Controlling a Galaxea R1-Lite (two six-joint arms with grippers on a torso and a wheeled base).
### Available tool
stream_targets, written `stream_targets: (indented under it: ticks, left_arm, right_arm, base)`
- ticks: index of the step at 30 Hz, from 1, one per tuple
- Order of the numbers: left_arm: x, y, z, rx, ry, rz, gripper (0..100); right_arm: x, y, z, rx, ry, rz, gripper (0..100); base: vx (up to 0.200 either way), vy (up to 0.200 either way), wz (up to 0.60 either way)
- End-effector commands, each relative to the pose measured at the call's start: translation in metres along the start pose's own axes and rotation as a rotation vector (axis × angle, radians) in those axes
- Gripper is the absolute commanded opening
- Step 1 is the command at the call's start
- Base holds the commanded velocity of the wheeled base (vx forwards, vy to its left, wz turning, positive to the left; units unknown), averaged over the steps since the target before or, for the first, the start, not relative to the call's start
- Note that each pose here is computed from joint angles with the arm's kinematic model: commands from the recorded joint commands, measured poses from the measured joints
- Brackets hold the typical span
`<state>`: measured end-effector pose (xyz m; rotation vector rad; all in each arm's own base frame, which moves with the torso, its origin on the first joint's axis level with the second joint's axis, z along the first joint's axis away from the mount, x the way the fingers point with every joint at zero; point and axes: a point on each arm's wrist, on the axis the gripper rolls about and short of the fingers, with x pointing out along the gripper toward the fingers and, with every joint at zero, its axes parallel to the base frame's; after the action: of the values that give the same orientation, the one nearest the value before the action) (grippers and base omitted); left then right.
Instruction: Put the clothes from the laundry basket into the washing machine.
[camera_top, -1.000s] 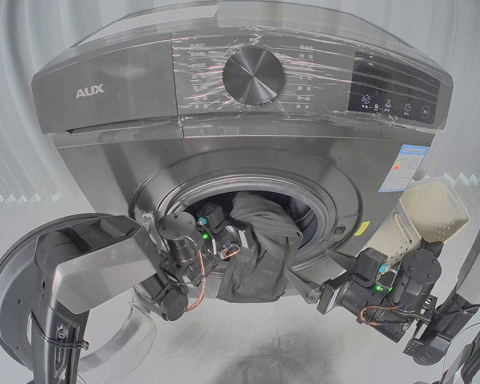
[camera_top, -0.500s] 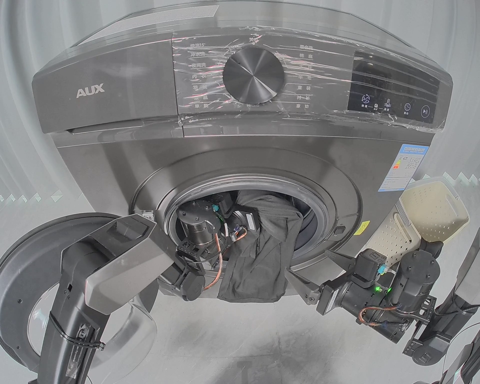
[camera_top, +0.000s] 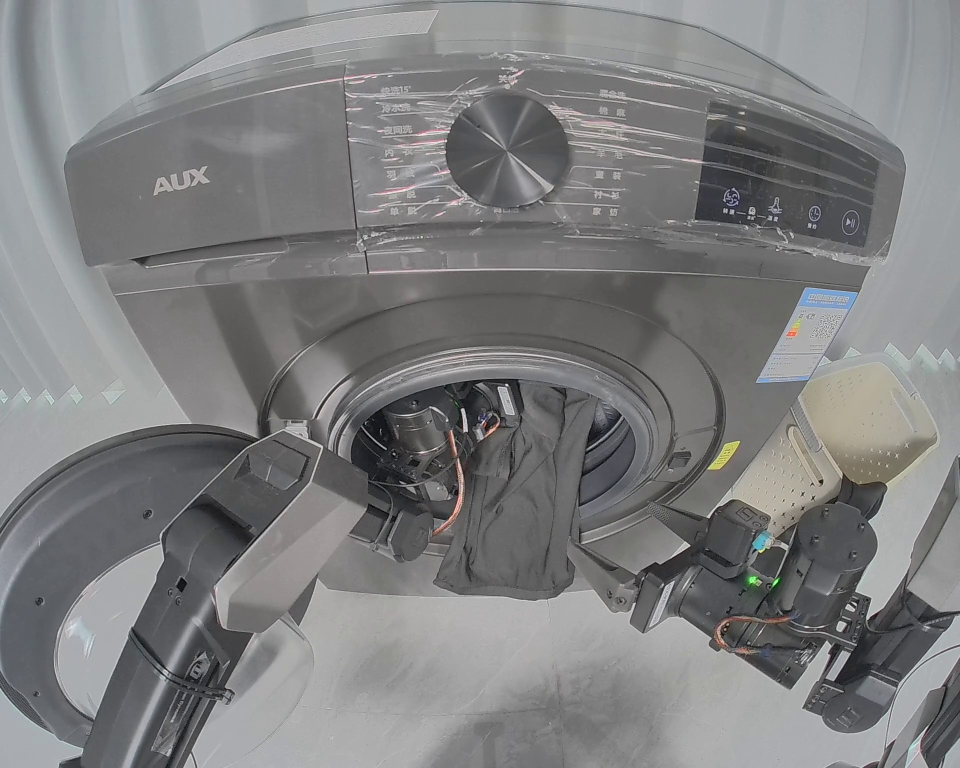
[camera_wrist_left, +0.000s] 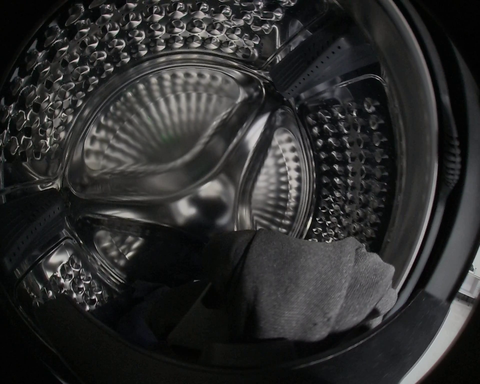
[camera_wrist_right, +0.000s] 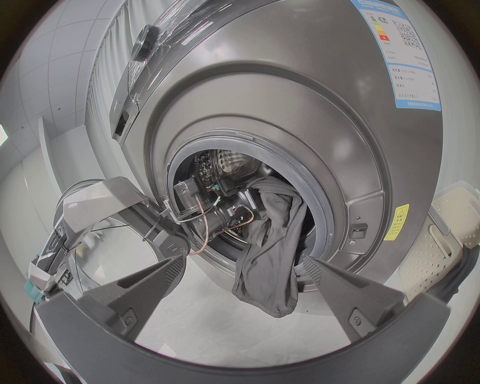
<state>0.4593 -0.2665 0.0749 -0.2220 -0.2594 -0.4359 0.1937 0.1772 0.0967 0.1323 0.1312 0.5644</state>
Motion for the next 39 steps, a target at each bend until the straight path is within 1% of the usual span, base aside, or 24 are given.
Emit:
stream_targets:
  ticks: [1, 4, 6, 9, 10, 12, 13, 14, 15, 16, 17, 20, 26, 27, 28, 30, 31, 34, 36, 39]
  left_arm:
    - [0.014, 0.005, -0.007, -0.001, -0.045, 0.051, 0]
    - [0.016, 0.006, -0.003, -0.004, -0.06, 0.058, 0]
    - [0.017, 0.01, -0.001, 0.0, -0.063, 0.07, 0]
    - [0.016, 0.014, -0.003, 0.003, -0.044, 0.078, 0]
    - [0.016, 0.014, -0.004, 0.002, -0.04, 0.079, 100]
    - [0.015, 0.015, -0.004, -0.002, -0.034, 0.08, 100]
    - [0.013, 0.013, -0.008, -0.01, -0.016, 0.079, 100]
    - [0.01, 0.013, -0.011, -0.011, 0.005, 0.081, 100]
    - [0.006, 0.012, -0.015, -0.008, 0.032, 0.082, 100]
    - [0.001, 0.011, -0.017, -0.004, 0.073, 0.083, 100]
    - [-0.007, 0.007, -0.017, -0.001, 0.123, 0.078, 100]
    - [-0.017, -0.001, -0.021, 0.001, 0.19, 0.057, 100]
    - [-0.034, -0.005, -0.025, 0.011, 0.309, 0.032, 100]
    - [-0.038, -0.008, -0.024, 0.011, 0.333, 0.017, 100]
    - [-0.038, -0.008, -0.024, 0.011, 0.333, 0.017, 100]
    - [-0.054, -0.011, -0.021, 0.013, 0.419, -0.021, 100]
    - [-0.055, -0.011, -0.02, 0.013, 0.426, -0.023, 100]
    - [-0.068, -0.02, -0.017, 0.007, 0.48, -0.078, 100]
    - [-0.074, -0.024, -0.015, 0.005, 0.496, -0.102, 100]
    - [-0.077, -0.028, -0.018, 0.004, 0.512, -0.123, 100]
  right_arm:
    - [0.001, 0.0, -0.001, -0.001, 0.003, 0.001, 100]
    - [0.001, 0.0, -0.001, -0.001, 0.003, 0.001, 100]
    - [0.001, 0.0, -0.002, -0.001, 0.006, 0.0, 100]
    - [0.001, 0.0, -0.002, -0.002, 0.008, 0.0, 100]
    - [0.001, 0.0, -0.002, -0.002, 0.008, 0.0, 100]
    - [0.001, 0.0, -0.002, -0.002, 0.008, 0.0, 100]
    - [0.001, 0.0, -0.002, -0.002, 0.008, 0.0, 100]
    - [0.002, 0.0, -0.002, -0.001, 0.006, 0.0, 100]
    - [0.002, 0.0, -0.002, -0.001, 0.005, 0.001, 100]
    - [0.002, 0.0, -0.002, 0.0, 0.005, 0.001, 100]
    - [0.002, 0.0, -0.002, 0.002, 0.005, 0.001, 100]
    - [0.002, 0.001, -0.001, 0.004, 0.002, 0.001, 100]
    - [0.003, 0.001, -0.001, 0.006, 0.0, 0.001, 100]
    - [0.003, 0.001, -0.001, 0.004, 0.0, 0.001, 100]
    - [0.003, 0.001, -0.001, 0.004, 0.0, 0.001, 100]
    - [0.003, 0.001, -0.001, 0.006, 0.0, 0.001, 100]
    - [0.003, 0.001, -0.001, 0.004, 0.0, 0.001, 100]
    - [0.003, 0.001, -0.001, 0.006, -0.001, 0.002, 100]
    - [0.003, 0.001, -0.001, 0.006, 0.0, 0.001, 100]
    - [0.003, 0.001, -0.001, 0.006, 0.0, 0.001, 100]
  base:
    - [0.0, 0.0, 0.0]
    - [0.0, 0.0, 0.0]
    - [0.0, 0.0, 0.0]
    - [0.0, 0.0, 0.0]
    - [0.0, 0.0, 0.0]
    - [0.0, 0.0, 0.0]
    - [0.0, 0.0, 0.0]
    - [0.0, 0.0, 0.0]
    - [0.0, 0.0, 0.0]
    - [0.0, 0.0, 0.0]
    - [0.0, 0.0, 0.0]
    - [0.0, 0.0, 0.0]
    - [0.0, 0.0, 0.0]
    - [0.0, 0.0, 0.0]
    - [0.0, 0.0, 0.0]
    - [0.0, 0.0, 0.0]
    - [0.0, 0.0, 0.0]
    - [0.0, 0.0, 0.0]
    - [0.0, 0.0, 0.0]
    - [0.0, 0.0, 0.0]
